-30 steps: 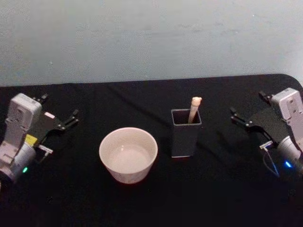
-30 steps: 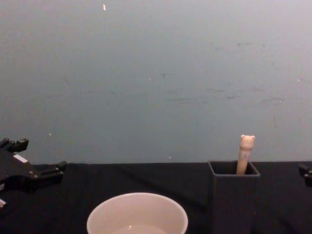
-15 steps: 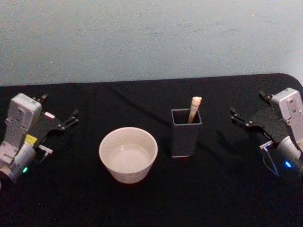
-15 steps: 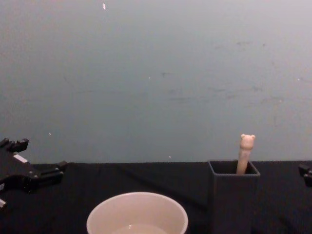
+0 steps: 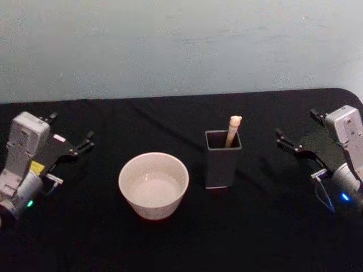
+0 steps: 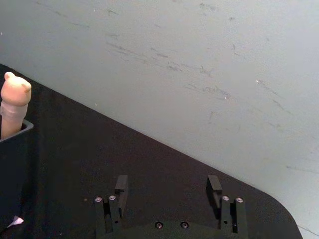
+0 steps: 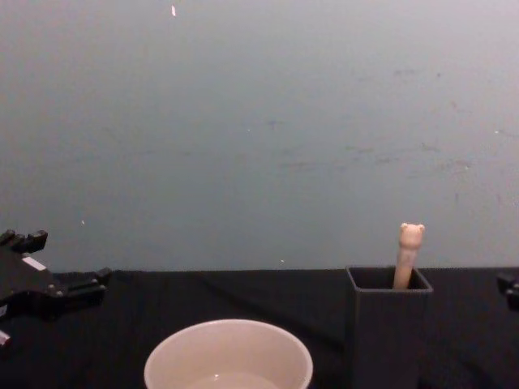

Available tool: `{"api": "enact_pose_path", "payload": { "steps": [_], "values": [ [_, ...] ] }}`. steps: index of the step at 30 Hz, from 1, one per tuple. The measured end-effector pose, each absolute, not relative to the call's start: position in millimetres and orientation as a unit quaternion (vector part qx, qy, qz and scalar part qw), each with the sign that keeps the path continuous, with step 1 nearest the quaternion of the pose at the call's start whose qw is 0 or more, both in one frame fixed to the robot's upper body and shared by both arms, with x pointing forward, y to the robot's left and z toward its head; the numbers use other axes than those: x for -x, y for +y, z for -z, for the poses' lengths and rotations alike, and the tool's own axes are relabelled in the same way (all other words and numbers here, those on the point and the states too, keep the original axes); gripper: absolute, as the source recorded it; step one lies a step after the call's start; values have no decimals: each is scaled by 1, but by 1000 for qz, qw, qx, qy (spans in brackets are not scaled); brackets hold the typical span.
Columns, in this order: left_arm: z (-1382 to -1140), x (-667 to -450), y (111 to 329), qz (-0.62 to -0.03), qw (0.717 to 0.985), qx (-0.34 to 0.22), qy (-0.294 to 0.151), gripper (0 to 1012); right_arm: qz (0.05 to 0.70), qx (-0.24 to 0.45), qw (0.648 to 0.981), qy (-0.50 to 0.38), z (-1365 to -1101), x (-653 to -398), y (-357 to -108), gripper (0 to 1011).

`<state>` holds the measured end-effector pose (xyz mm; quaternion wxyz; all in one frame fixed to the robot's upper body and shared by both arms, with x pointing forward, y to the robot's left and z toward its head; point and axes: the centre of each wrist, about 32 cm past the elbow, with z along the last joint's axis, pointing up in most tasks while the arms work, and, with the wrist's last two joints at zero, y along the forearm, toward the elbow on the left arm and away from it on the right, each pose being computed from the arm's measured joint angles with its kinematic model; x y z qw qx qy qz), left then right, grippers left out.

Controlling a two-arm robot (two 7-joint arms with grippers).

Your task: Pick up the stirring spoon with one hand, stir inside the cup, then place it back in its original position.

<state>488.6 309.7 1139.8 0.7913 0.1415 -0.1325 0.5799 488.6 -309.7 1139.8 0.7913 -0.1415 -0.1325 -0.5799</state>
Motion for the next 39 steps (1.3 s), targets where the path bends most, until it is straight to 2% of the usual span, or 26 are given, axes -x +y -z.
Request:
{"api": "enact_pose_path", "payload": {
  "steps": [39],
  "values": [
    [-1140,-489,310,-580,791,-142,-132,1001,580,142,791,-132,-1140,-489,-310,1000]
  ]
}}
